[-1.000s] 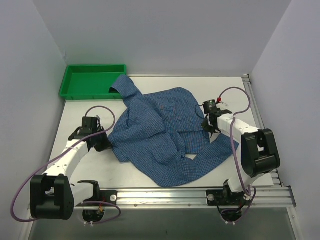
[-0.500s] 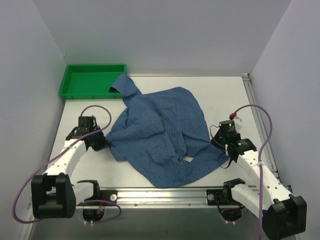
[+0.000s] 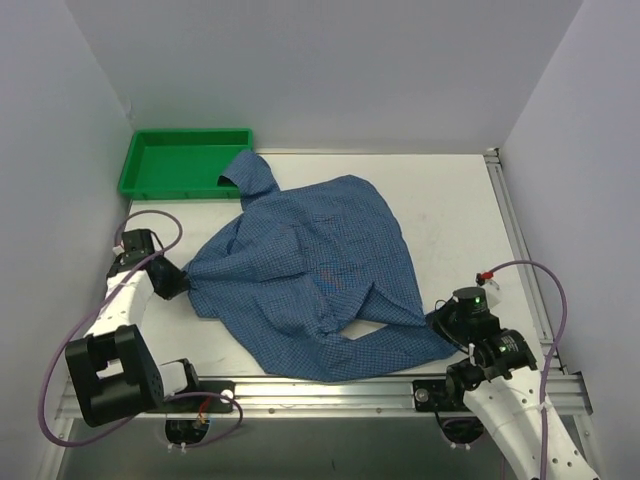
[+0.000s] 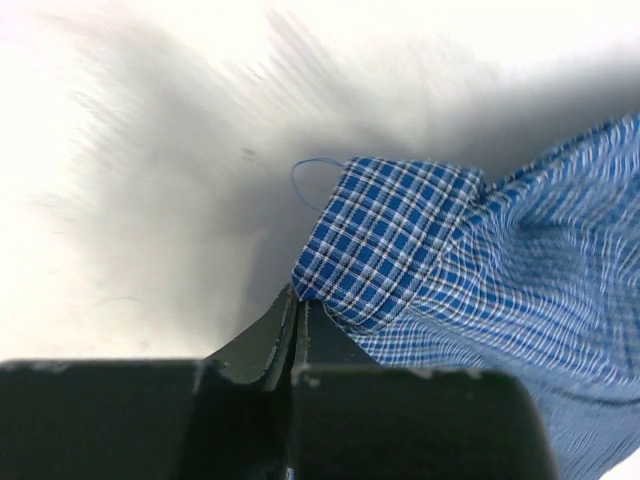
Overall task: Fold and stack the long sleeve shirts
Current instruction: Flatten the shirt out
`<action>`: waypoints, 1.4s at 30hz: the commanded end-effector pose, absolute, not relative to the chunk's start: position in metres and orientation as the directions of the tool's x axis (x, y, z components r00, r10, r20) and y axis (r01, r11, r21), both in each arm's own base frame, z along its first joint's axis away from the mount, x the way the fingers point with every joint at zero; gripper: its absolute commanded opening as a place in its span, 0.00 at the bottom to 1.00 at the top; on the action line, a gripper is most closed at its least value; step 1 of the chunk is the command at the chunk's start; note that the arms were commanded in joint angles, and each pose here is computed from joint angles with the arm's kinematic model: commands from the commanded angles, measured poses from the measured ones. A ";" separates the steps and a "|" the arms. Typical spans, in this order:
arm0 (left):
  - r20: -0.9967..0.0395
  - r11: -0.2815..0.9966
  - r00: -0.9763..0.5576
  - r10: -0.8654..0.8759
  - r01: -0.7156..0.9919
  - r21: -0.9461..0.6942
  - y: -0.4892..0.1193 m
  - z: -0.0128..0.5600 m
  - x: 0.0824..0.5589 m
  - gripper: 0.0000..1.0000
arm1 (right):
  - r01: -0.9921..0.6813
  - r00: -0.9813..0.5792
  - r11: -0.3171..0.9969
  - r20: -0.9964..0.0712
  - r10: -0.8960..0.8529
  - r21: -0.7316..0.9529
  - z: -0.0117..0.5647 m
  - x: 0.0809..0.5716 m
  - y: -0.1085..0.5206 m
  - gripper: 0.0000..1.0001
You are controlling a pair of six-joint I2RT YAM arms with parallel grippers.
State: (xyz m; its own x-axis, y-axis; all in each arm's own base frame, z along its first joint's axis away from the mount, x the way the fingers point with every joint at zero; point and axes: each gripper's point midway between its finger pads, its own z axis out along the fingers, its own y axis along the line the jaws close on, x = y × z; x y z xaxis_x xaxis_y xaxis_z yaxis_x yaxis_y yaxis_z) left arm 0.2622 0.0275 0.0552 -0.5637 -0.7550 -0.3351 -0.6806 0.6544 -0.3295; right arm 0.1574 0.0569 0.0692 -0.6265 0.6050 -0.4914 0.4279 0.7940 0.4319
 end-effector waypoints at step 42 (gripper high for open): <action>-0.333 0.815 -0.759 -0.560 -0.431 -0.388 -0.065 0.047 0.249 0.75 | 0.299 -0.884 0.915 -0.281 0.373 0.272 -0.007 0.316 0.133 0.61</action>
